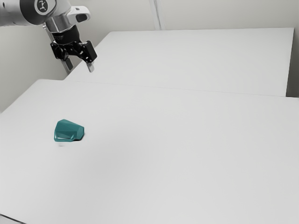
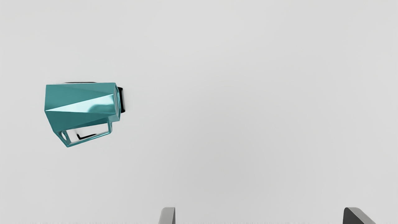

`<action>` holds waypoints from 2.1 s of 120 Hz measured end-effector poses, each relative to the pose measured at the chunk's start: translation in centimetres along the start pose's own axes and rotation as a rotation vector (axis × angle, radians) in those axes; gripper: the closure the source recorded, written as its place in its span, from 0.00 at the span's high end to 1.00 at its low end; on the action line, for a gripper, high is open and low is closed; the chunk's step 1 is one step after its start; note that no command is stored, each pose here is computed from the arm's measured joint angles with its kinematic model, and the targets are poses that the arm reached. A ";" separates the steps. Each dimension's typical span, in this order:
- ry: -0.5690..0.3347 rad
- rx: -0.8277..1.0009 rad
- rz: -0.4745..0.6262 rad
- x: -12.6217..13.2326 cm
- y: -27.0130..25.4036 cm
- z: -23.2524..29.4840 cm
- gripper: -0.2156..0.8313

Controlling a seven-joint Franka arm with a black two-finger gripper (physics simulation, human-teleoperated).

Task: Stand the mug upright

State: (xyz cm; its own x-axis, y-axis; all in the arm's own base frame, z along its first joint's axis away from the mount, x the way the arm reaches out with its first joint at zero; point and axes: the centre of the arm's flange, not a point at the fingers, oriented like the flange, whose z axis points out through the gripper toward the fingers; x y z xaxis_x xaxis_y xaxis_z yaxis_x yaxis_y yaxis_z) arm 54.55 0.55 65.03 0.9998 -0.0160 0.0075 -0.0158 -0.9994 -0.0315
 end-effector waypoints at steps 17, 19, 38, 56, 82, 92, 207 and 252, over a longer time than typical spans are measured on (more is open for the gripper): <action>-0.009 0.002 -0.002 0.3 -0.3 0.4 0.78; -0.010 0.002 -0.002 0.3 -0.3 0.4 0.78; -0.007 0.001 -0.006 0.1 -0.6 0.0 0.78; -0.011 0.001 -0.009 -0.1 -0.9 -0.1 0.78; -0.020 0.000 -0.010 -0.1 -2.0 0.2 0.78; -0.025 -0.001 -0.007 0.0 -2.6 0.3 0.78; -0.071 -0.120 -0.315 -3.9 -30.2 8.3 0.78; 0.137 -0.361 -0.221 -3.1 -36.7 17.1 0.78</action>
State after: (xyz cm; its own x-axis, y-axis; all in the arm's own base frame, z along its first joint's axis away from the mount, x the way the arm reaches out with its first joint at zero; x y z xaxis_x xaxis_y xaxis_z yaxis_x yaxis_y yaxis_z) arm 52.18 37.84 49.04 0.9696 0.2198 0.1077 0.1724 -0.9256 0.3369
